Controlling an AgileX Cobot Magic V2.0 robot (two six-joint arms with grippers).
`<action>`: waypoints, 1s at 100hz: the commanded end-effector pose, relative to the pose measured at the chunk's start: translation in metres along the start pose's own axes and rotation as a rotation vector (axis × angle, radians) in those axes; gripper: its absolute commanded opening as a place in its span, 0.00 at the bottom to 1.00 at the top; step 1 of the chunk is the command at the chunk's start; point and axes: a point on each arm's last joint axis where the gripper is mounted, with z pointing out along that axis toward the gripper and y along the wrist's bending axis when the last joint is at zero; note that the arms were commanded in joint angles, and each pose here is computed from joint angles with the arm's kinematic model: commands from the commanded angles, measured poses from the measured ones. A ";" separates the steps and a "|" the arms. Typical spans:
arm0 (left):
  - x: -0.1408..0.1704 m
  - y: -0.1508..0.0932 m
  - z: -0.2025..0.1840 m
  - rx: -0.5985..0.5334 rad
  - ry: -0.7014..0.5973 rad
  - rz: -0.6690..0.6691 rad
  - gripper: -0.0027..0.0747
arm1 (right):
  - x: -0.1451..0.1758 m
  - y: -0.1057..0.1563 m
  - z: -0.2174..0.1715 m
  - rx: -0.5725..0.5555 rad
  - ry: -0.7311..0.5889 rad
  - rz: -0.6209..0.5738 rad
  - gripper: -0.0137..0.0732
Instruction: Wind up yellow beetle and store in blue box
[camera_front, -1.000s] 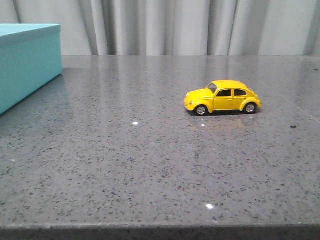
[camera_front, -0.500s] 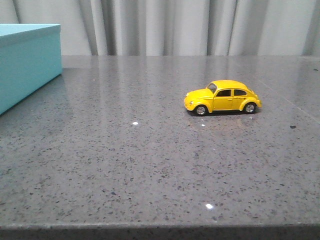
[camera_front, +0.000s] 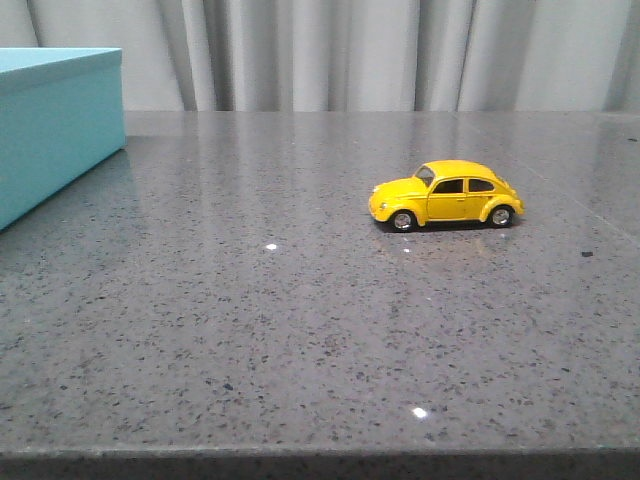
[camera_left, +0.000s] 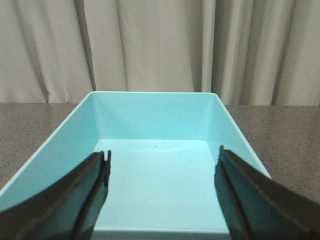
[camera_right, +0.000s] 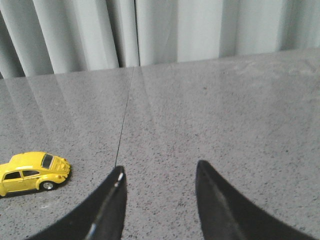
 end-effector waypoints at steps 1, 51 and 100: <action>-0.020 0.000 0.000 -0.003 -0.114 -0.028 0.61 | -0.017 0.003 0.002 -0.016 -0.081 0.020 0.56; -0.019 0.000 0.001 -0.002 -0.099 -0.028 0.61 | -0.085 0.017 0.065 0.031 0.353 0.001 0.58; -0.019 0.000 0.001 -0.002 -0.099 -0.028 0.61 | -0.117 0.072 0.160 -0.131 0.720 -0.028 0.82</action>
